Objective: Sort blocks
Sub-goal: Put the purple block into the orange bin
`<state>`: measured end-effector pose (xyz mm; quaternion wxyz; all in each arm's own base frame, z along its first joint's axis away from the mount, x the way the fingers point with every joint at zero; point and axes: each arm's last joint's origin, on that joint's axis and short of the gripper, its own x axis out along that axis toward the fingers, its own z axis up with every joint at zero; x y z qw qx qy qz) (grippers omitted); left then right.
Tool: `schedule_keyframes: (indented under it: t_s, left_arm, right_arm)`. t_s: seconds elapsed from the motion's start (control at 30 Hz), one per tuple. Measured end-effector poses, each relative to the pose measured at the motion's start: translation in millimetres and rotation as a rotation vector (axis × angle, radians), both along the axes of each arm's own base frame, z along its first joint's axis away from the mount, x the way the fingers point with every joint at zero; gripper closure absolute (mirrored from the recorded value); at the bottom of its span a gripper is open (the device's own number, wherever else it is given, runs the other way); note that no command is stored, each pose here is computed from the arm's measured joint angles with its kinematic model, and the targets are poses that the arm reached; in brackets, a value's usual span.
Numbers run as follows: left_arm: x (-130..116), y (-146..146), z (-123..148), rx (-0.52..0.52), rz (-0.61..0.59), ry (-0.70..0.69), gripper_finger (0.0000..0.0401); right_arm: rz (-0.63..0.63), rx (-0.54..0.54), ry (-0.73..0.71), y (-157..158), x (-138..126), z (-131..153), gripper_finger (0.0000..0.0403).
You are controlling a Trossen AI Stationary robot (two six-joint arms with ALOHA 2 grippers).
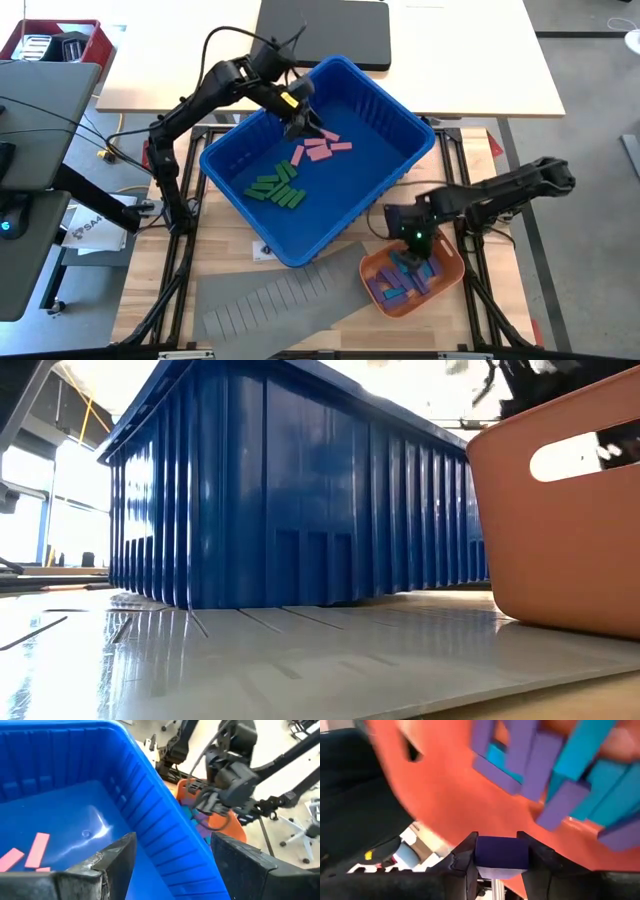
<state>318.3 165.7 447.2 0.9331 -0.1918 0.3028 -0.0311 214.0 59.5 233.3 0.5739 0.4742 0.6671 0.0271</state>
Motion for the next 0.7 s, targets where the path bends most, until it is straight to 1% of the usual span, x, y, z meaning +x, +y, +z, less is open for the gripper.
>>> schedule_keyframes:
  t_s: [0.13, 0.27, 0.33, 0.43, 0.5, 0.6, 0.7]
  left_arm:
    - [1, -5, -2, -0.005, -0.017, 0.023, 0.0153]
    - [1, -9, -3, -0.014, -0.029, 0.04, 0.0153]
    - [2, -11, -4, -0.009, -0.039, 0.043, 0.0153]
    - [2, -13, -4, -0.003, -0.051, 0.051, 0.0153]
    - [2, -14, -5, 0.0, -0.058, 0.055, 0.0153]
    - [2, -14, -5, 0.0, -0.059, 0.059, 0.0153]
    - [1, -14, -6, -0.007, -0.059, 0.073, 0.0153]
  right_arm:
    - [-0.04, -0.001, 0.128, 9, -12, -24, 0.0302]
    - [-0.042, -0.012, 0.187, 13, -19, -34, 0.03]
    - [-0.048, -0.015, 0.209, 15, -21, -36, 0.028]
    - [-0.064, -0.034, 0.218, 15, -22, -37, 0.0235]
    - [-0.089, -0.057, 0.223, 15, -21, -38, 0.0218]
    - [-0.134, -0.105, 0.217, 14, -19, -33, 0.0212]
    - [-0.164, -0.148, 0.18, 14, -12, -19, 0.0213]
